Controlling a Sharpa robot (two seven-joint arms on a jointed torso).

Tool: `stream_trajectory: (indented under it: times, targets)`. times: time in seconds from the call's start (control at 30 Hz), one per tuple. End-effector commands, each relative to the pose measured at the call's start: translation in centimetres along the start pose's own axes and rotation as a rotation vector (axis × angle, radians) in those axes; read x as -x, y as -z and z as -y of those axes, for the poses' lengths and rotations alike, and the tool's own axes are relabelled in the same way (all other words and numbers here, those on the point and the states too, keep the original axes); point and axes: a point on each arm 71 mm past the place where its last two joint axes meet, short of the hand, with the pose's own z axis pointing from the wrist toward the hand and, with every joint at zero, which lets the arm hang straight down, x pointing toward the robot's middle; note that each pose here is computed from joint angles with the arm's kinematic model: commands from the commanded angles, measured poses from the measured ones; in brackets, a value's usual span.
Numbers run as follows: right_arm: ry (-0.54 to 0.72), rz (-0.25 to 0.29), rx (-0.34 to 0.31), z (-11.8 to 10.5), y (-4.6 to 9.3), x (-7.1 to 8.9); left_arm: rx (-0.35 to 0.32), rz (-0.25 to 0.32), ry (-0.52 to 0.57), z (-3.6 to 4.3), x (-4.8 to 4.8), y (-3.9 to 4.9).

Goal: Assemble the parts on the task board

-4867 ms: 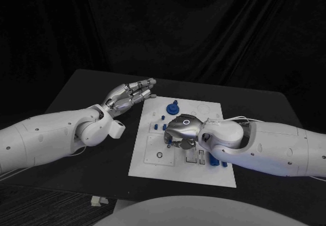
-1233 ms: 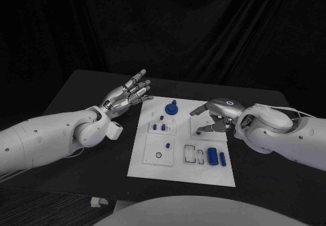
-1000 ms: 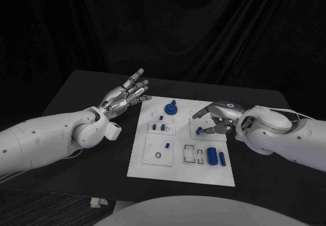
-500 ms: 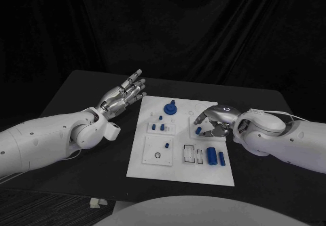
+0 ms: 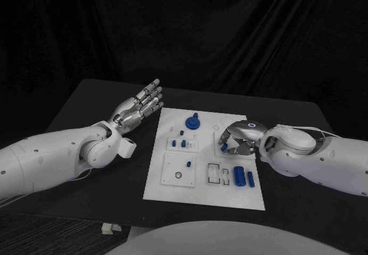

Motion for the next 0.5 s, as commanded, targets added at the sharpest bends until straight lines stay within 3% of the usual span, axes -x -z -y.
stream_trajectory:
  times: [0.03, 0.5]
  targets:
    - [0.019, -0.006, 0.006, -0.02, -0.04, -0.21, -0.037, 0.014, -0.003, 0.19, -0.06, -0.03]
    - [0.030, 0.035, 0.015, -0.19, 0.24, -0.03, -0.024, 0.010, 0.003, 0.00, 0.02, 0.13]
